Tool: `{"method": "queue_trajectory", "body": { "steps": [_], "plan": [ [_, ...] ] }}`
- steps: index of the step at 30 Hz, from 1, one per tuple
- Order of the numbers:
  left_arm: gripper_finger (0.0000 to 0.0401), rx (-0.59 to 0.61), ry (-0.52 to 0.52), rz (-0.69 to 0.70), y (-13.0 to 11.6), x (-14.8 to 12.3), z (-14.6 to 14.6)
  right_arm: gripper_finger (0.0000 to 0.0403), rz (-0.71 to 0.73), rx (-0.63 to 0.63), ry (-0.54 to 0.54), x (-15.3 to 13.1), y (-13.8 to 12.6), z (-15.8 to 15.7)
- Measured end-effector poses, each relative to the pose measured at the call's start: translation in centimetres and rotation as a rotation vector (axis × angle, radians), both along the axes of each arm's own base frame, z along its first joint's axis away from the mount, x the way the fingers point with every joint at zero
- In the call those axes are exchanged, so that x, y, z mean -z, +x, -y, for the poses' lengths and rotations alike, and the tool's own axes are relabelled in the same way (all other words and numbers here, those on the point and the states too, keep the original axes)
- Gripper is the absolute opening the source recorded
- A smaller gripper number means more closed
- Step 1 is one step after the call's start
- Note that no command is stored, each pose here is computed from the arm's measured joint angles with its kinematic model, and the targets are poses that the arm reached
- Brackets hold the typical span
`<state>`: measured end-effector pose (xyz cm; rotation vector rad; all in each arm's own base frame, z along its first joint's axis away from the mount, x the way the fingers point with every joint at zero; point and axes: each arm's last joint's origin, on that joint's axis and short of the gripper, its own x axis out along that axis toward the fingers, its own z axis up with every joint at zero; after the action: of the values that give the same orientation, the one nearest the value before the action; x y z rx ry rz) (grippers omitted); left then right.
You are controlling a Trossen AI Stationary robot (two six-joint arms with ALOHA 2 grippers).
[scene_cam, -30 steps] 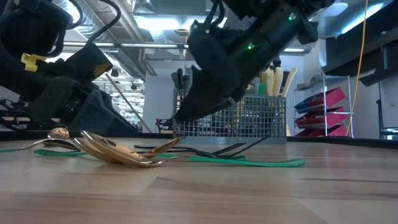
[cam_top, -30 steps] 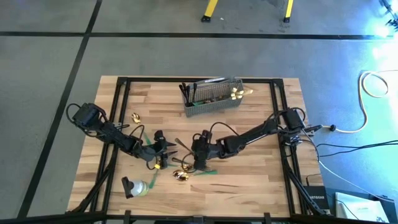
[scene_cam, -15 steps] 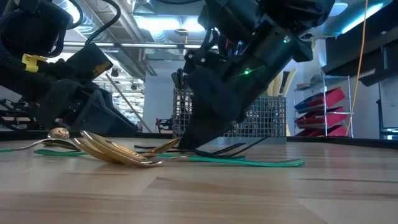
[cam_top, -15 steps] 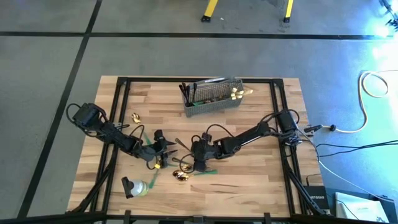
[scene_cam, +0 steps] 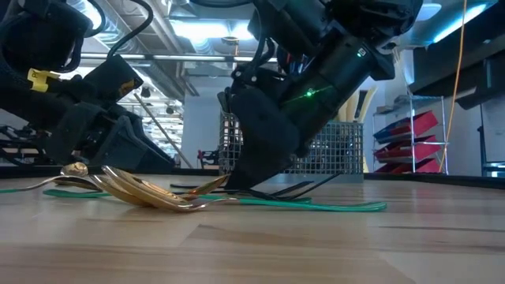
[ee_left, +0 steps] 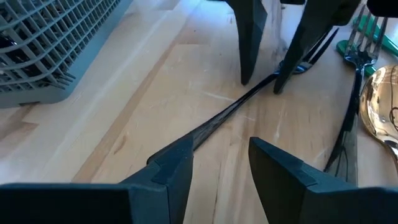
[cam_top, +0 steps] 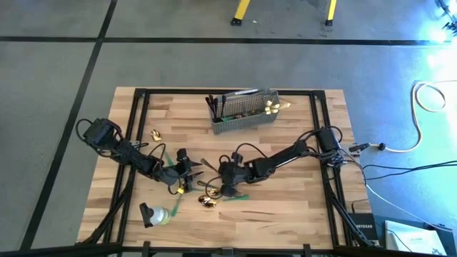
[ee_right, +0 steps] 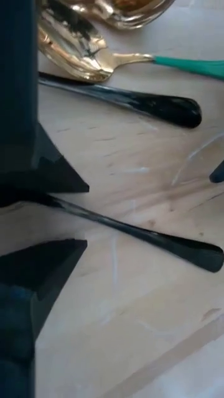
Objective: Sort silverware
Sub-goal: Put the black fork into the gray organizer
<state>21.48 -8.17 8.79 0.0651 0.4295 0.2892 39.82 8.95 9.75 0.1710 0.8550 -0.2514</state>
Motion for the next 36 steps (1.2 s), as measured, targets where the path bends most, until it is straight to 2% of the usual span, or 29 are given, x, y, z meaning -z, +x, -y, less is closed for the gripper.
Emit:
{"method": "queue_trajectory", "body": {
  "steps": [3,7,9,13,16,19,27,32,36],
  "plan": [
    [0.0141,-0.001,-0.003,0.001,0.0,0.0,0.0,0.0074,-0.011,0.008,0.023,0.4,0.1,0.3],
    [0.0141,-0.001,-0.005,0.006,0.0,0.0,0.0,0.0031,-0.019,-0.009,0.001,0.4,0.0,0.3],
    [0.0141,0.015,-0.012,0.056,0.2,-0.5,0.2,0.001,-0.017,-0.024,-0.002,0.1,0.1,0.4],
    [0.0141,0.165,-0.005,0.223,0.6,-2.5,1.6,0.0014,-0.015,-0.066,0.015,-0.8,0.0,1.0],
    [0.0141,0.208,0.005,0.284,0.5,-3.2,2.2,0.0014,-0.029,-0.086,0.016,-1.9,-0.4,1.5],
    [0.0141,0.237,0.022,0.291,0.3,-3.3,2.7,0.0004,0.006,-0.082,0.003,-4.1,-0.5,2.4],
    [0.0141,0.289,0.073,0.326,0.0,-3.8,3.4,0.0003,0.245,-0.046,-0.031,-11.4,-1.0,5.4],
    [0.0141,0.252,0.086,0.315,-0.1,-3.7,3.3,0.0002,0.339,-0.034,-0.065,-14.7,-1.9,6.0],
    [0.0141,0.04,0.125,0.319,0.1,-3.8,2.3,0.0001,0.417,-0.001,-0.124,-16.7,-2.5,6.2]
  ]
}}
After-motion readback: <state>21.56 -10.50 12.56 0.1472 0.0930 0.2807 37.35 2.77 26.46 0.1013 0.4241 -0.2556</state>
